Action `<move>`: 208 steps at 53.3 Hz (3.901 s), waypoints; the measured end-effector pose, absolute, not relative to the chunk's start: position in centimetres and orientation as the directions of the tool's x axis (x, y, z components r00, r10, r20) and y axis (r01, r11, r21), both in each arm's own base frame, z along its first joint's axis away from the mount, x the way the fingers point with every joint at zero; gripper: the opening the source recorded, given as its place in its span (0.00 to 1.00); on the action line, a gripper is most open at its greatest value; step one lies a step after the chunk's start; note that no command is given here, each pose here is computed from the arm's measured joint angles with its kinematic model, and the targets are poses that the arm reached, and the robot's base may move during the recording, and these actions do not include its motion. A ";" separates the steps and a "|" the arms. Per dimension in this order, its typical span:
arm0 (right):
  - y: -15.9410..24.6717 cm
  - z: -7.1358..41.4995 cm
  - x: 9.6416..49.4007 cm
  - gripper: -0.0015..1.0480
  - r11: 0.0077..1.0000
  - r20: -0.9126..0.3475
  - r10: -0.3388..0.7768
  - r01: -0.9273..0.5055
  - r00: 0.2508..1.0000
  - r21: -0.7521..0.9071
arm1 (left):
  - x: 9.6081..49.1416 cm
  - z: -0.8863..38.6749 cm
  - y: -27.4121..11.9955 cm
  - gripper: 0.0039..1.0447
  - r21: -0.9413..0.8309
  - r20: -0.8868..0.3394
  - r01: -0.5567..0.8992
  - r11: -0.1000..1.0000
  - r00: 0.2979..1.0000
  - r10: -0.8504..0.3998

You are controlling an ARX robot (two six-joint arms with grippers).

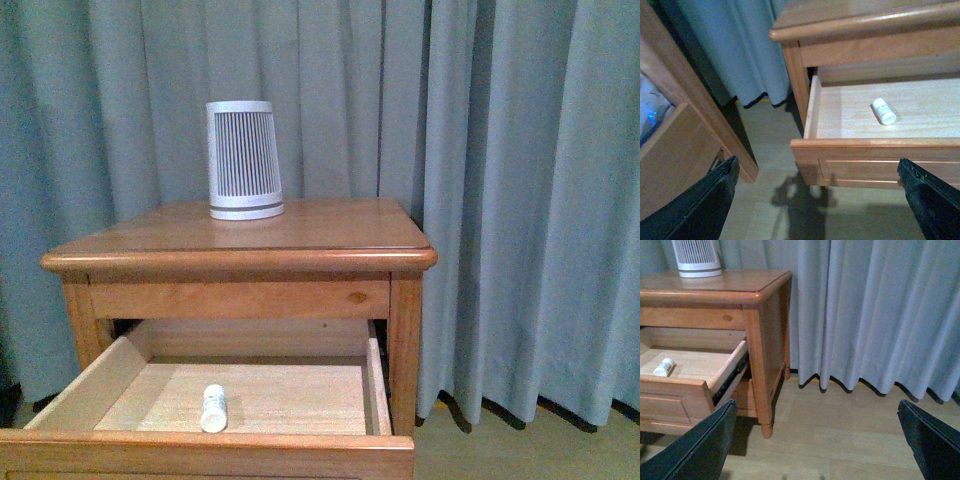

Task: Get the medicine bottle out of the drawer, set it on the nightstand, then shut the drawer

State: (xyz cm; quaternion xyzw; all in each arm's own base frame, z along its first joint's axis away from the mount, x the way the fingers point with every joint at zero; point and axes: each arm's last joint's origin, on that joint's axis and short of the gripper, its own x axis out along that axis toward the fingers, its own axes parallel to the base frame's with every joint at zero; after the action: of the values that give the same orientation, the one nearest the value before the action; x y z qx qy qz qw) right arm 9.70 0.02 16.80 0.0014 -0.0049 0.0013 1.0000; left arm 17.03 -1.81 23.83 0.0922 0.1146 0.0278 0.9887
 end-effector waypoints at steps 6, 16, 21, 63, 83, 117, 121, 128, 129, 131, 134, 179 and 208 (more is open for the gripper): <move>0.0 16.8 9.7 0.93 1.000 0.010 0.003 -0.003 1.000 0.003 | 12.3 24.9 -1.5 0.94 0.136 -0.170 -0.096 0.986 0.978 0.119; 0.0 16.8 9.7 0.93 1.000 0.010 0.003 -0.003 1.000 0.003 | 9.8 22.8 -2.3 0.94 0.044 -0.185 -0.099 0.994 0.977 0.105; 0.0 16.8 9.7 0.93 1.000 0.010 0.003 -0.003 1.000 0.003 | 9.9 21.3 -2.3 0.83 -0.005 -0.091 -0.016 1.000 0.996 0.015; 0.0 16.8 9.7 0.93 1.000 0.010 0.002 -0.002 1.000 0.003 | 9.7 16.6 -0.1 0.03 -0.009 0.000 0.003 1.000 1.000 -0.003; 0.0 16.8 9.7 0.93 1.000 0.010 -0.002 0.001 1.000 0.003 | 9.7 16.6 -0.1 0.69 -0.008 0.000 0.006 1.000 1.000 -0.006; -0.2 18.7 13.0 0.93 0.973 -0.125 -0.225 0.228 0.966 0.016 | 9.7 16.6 0.0 0.94 -0.004 0.004 0.002 1.000 1.000 -0.002; 0.1 20.6 15.5 0.93 0.979 -0.150 -0.194 0.201 0.969 0.030 | 9.7 16.6 0.0 0.94 -0.004 0.004 0.002 1.000 1.000 -0.002; 1.4 22.5 22.4 0.93 0.990 -0.332 -0.114 0.137 0.936 0.045 | 9.7 16.6 0.0 0.94 -0.004 0.004 0.002 1.000 1.000 -0.002; 1.5 22.5 22.9 0.93 0.990 -0.345 -0.110 0.133 0.932 0.044 | 9.7 16.6 0.0 0.94 -0.005 0.004 0.002 1.000 1.000 -0.002; 2.1 22.5 24.8 0.93 0.992 -0.391 -0.099 0.122 0.915 0.033 | 9.7 16.6 0.0 0.94 -0.005 0.004 0.002 1.000 1.000 -0.002; 3.1 22.4 28.1 0.93 0.995 -0.453 -0.075 0.096 0.889 0.025 | 9.7 16.6 0.0 0.94 -0.005 0.004 0.002 1.000 1.000 -0.002; 13.8 10.9 49.0 0.93 0.998 -0.683 -0.028 0.055 0.730 0.018 | 9.7 16.6 0.0 0.94 -0.005 0.004 0.003 1.000 1.000 -0.003; 15.2 8.2 51.0 0.73 0.998 -0.700 -0.022 0.054 0.714 0.024 | 9.7 16.6 0.0 0.94 -0.004 0.004 0.002 1.000 1.000 -0.002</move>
State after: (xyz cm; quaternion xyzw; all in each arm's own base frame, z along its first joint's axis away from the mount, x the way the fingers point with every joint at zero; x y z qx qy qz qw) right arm 51.01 15.20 8.21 0.0212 0.3777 -0.0207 0.9255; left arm 9.72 -0.04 16.64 -0.0022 -0.0018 -0.0011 1.0000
